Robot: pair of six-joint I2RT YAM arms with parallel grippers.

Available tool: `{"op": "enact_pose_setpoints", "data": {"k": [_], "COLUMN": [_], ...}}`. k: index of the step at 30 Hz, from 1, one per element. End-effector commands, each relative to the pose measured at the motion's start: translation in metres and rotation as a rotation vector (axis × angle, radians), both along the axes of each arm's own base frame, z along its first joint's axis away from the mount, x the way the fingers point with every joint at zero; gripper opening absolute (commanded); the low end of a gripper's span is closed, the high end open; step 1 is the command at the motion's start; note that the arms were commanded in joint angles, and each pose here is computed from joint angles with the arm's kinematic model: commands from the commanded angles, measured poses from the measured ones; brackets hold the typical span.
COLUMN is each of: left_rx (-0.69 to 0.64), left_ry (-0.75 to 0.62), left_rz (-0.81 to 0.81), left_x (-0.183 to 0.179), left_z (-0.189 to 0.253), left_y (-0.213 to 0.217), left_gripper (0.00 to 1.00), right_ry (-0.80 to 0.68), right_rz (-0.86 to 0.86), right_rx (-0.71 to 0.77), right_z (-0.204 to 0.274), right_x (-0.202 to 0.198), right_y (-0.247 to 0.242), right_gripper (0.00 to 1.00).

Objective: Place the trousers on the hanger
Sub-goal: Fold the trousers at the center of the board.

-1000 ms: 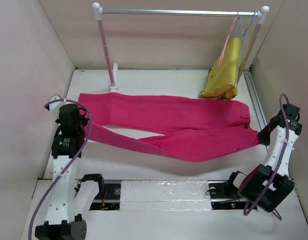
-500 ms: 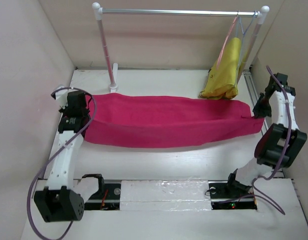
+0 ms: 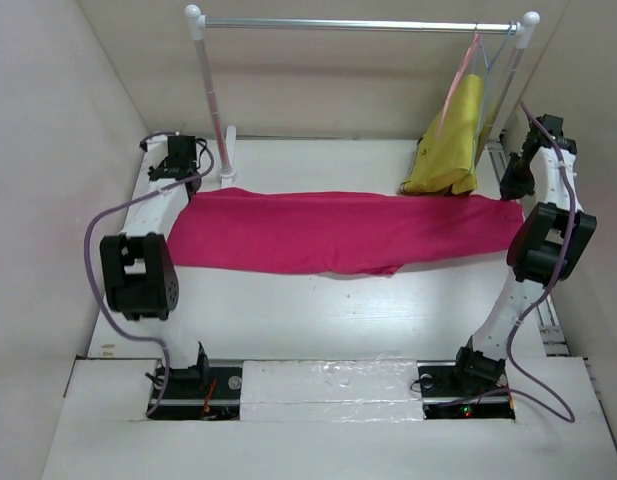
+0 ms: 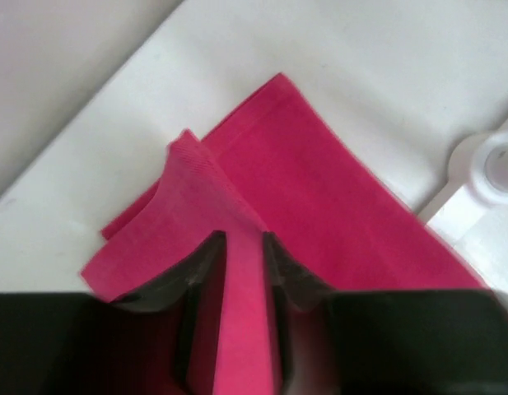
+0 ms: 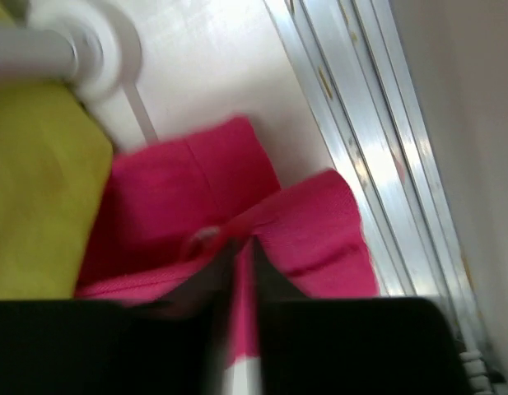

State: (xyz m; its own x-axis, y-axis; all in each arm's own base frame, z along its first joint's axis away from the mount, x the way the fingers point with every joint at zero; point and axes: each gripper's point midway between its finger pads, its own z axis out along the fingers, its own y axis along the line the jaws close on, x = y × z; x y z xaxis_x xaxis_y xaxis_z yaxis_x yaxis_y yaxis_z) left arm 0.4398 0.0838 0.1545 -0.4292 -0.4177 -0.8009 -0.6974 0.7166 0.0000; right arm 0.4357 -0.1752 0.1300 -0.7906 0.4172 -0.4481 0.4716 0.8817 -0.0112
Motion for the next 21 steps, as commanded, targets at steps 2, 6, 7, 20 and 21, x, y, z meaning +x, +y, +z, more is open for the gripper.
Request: {"op": "enact_pose_setpoints", "data": {"k": [2, 6, 7, 20, 21], "left_rx": [0.023, 0.008, -0.019, -0.335, -0.349], "left_ry": [0.088, 0.024, -0.022, -0.019, -0.007], "left_rz": [-0.004, -0.051, -0.064, 0.0, -0.004], "left_x": [0.031, 0.031, 0.012, -0.092, -0.089], "left_z": [0.002, 0.014, 0.032, -0.034, -0.037], "left_y": [0.008, -0.002, -0.007, -0.002, -0.003], "left_gripper": [0.34, 0.66, 0.67, 0.63, 0.64], "right_ry": [-0.129, -0.205, -0.242, -0.409, -0.413], "right_rz": [0.045, 0.076, 0.072, -0.032, -0.07], "right_rx": [-0.059, 0.019, 0.036, 0.127, 0.134], "right_z": [0.019, 0.02, 0.026, -0.01, -0.012], "right_x": [0.038, 0.031, 0.021, -0.116, -0.124], "right_y": [-0.017, -0.003, 0.002, 0.057, 0.051], "right_gripper": [0.66, 0.85, 0.87, 0.0, 0.12]}}
